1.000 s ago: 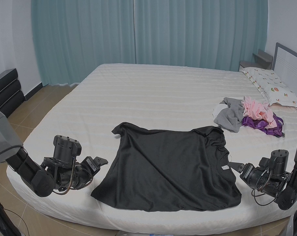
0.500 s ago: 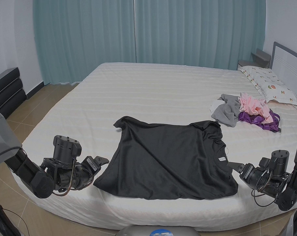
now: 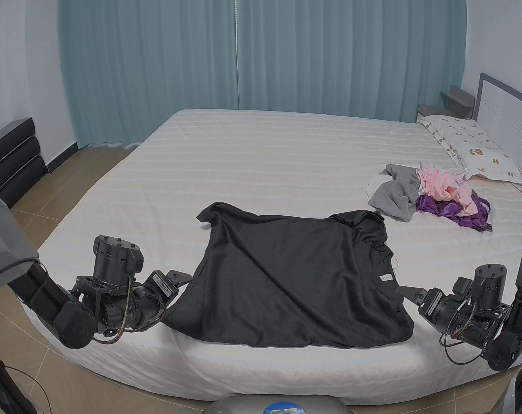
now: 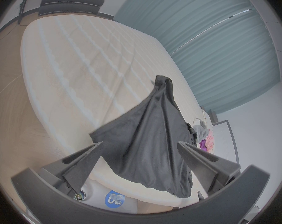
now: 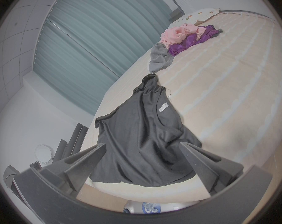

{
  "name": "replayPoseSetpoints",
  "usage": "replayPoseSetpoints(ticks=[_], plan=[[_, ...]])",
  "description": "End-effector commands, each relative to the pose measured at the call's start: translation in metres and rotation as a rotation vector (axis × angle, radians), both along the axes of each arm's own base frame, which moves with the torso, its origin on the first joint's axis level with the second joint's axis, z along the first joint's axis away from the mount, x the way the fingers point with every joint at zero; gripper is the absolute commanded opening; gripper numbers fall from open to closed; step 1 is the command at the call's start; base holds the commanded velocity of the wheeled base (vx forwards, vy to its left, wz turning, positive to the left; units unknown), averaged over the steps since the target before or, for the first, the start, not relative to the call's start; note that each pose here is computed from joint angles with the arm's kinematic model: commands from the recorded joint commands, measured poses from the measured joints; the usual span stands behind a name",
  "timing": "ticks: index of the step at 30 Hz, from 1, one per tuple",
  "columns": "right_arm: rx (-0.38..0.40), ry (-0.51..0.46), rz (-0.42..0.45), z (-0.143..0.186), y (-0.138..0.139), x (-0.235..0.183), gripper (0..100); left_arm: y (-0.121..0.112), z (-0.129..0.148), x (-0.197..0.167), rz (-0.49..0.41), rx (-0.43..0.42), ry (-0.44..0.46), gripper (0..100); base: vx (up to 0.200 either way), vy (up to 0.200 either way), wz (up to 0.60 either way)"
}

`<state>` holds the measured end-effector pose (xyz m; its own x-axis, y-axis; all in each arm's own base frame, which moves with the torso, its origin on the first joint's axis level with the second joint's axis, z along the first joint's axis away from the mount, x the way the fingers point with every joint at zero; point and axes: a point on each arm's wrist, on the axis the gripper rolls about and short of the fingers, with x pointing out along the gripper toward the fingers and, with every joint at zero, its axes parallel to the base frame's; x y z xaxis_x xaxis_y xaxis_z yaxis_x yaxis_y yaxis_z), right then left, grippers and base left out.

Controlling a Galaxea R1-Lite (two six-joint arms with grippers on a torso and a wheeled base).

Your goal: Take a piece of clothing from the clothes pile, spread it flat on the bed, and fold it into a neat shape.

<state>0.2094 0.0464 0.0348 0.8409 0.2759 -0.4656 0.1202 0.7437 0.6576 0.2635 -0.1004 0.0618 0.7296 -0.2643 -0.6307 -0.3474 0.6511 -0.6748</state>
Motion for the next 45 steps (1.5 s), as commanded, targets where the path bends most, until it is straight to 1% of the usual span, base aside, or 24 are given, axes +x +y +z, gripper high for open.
replayPoseSetpoints(ticks=[1,3,10,15,21,29,32,35,37,38,42,45], plan=[[-0.004,0.021,0.001,-0.002,-0.001,-0.004,100,0.000,0.000,0.000,0.001,0.002,-0.001,100,0.000,-0.200,0.00],[-0.004,0.022,0.001,-0.002,-0.001,-0.004,100,0.001,0.000,0.000,0.006,0.006,-0.002,100,0.000,-0.200,0.00],[-0.006,0.034,0.000,-0.005,-0.001,-0.004,100,0.001,0.000,0.000,0.007,0.018,-0.003,100,0.000,0.000,0.00],[-0.005,0.033,0.000,-0.005,-0.001,-0.004,100,0.002,-0.002,0.000,0.025,0.035,-0.005,100,0.000,0.000,0.00],[-0.007,0.033,0.001,-0.005,-0.001,-0.004,100,0.002,-0.003,0.001,0.026,0.035,-0.001,100,0.000,0.000,0.00],[-0.006,0.034,0.000,-0.005,-0.001,-0.004,100,0.004,-0.004,0.003,0.037,0.037,0.001,100,-0.200,0.000,0.00],[-0.006,0.034,0.000,-0.005,-0.001,-0.004,100,0.005,-0.005,0.004,0.041,0.043,0.008,100,0.000,0.000,0.00],[0.011,0.038,-0.010,-0.005,-0.001,-0.004,100,0.007,-0.018,0.010,0.059,0.065,0.046,100,0.000,0.000,0.00],[0.013,0.039,-0.009,-0.005,-0.001,-0.004,100,0.007,-0.020,0.010,0.062,0.069,0.051,100,0.000,0.000,0.00],[0.017,0.042,-0.011,-0.005,-0.001,-0.004,100,0.013,-0.034,0.020,0.109,0.101,0.077,100,0.000,0.000,0.00],[0.017,0.042,-0.011,-0.005,-0.001,-0.004,100,0.021,-0.047,0.031,0.149,0.116,0.104,100,0.000,0.000,0.00],[0.018,0.044,-0.014,-0.006,-0.001,-0.003,100,0.026,-0.051,0.036,0.170,0.120,0.110,100,0.000,0.000,0.00]])
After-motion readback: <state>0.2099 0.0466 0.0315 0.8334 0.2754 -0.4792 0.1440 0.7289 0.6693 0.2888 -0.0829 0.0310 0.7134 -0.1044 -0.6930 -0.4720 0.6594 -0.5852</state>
